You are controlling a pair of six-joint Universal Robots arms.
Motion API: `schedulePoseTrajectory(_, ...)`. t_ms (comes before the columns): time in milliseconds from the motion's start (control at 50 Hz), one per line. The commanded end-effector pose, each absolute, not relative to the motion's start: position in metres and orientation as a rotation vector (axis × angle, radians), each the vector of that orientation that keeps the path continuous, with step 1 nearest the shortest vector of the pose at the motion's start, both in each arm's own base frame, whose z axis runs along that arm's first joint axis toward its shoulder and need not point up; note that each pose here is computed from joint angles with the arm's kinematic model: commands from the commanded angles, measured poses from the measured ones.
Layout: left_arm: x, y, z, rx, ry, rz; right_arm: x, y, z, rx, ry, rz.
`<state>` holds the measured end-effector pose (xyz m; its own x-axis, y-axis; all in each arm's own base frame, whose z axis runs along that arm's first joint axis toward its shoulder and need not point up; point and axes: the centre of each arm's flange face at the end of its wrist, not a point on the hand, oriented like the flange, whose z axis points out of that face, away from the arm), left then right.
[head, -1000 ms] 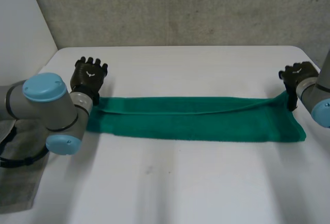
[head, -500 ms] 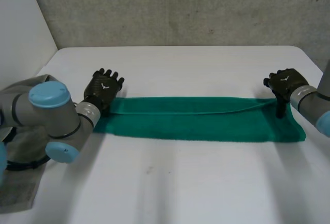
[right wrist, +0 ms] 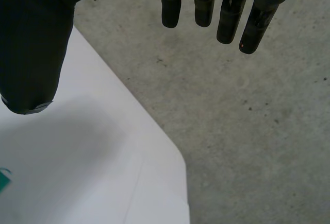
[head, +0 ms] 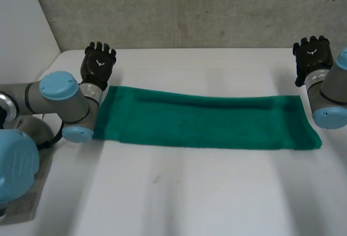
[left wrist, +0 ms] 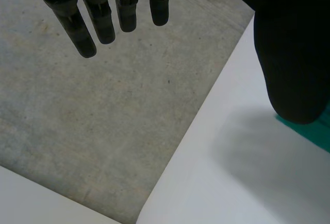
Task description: Fold the laundry.
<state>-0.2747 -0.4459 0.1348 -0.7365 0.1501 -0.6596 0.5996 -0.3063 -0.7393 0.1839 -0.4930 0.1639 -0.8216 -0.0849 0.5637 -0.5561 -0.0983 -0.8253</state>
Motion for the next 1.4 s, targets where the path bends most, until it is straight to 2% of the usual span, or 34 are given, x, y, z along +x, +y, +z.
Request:
schedulePoseTrajectory(20, -0.268, -0.423, 0.152, 0.957, 1.675, -2.101, 0.184, -0.466, 0.176, 0.762, -2.033, 1.851)
schedulePoseTrajectory(200, -0.251, -0.37, 0.179, 0.933, 1.82, -2.095, 0.18, -0.406, 0.2, 0.906, -2.161, 1.781)
schedulePoseTrajectory(320, -0.244, -0.336, 0.187, 0.922, 1.915, -2.122, 0.157, -0.369, 0.187, 0.947, -2.305, 1.677)
schedulePoseTrajectory(460, -0.244, -0.304, 0.177, 0.936, 2.058, -2.126, 0.15, -0.346, 0.157, 0.974, -2.434, 1.579)
schedulePoseTrajectory(740, -0.244, -0.298, 0.171, 0.943, 2.092, -2.109, 0.143, -0.36, 0.119, 0.955, -2.428, 1.589)
schedulePoseTrajectory(880, -0.242, -0.299, 0.17, 0.938, 2.094, -2.105, 0.135, -0.366, 0.112, 0.939, -2.429, 1.568)
schedulePoseTrajectory(1000, -0.243, -0.298, 0.169, 0.94, 2.1, -2.102, 0.108, -0.377, 0.122, 0.828, -2.373, 1.57)
schedulePoseTrajectory(1100, -0.243, -0.294, 0.168, 0.944, 2.109, -2.098, 0.079, -0.388, 0.146, 0.734, -2.275, 1.605)
schedulePoseTrajectory(1200, -0.243, -0.292, 0.176, 0.936, 2.091, -2.119, 0.032, -0.398, 0.154, 0.698, -2.187, 1.515)
schedulePoseTrajectory(1400, -0.243, -0.29, 0.176, 0.935, 2.098, -2.115, 0.018, -0.407, 0.166, 0.807, -2.034, 1.442)
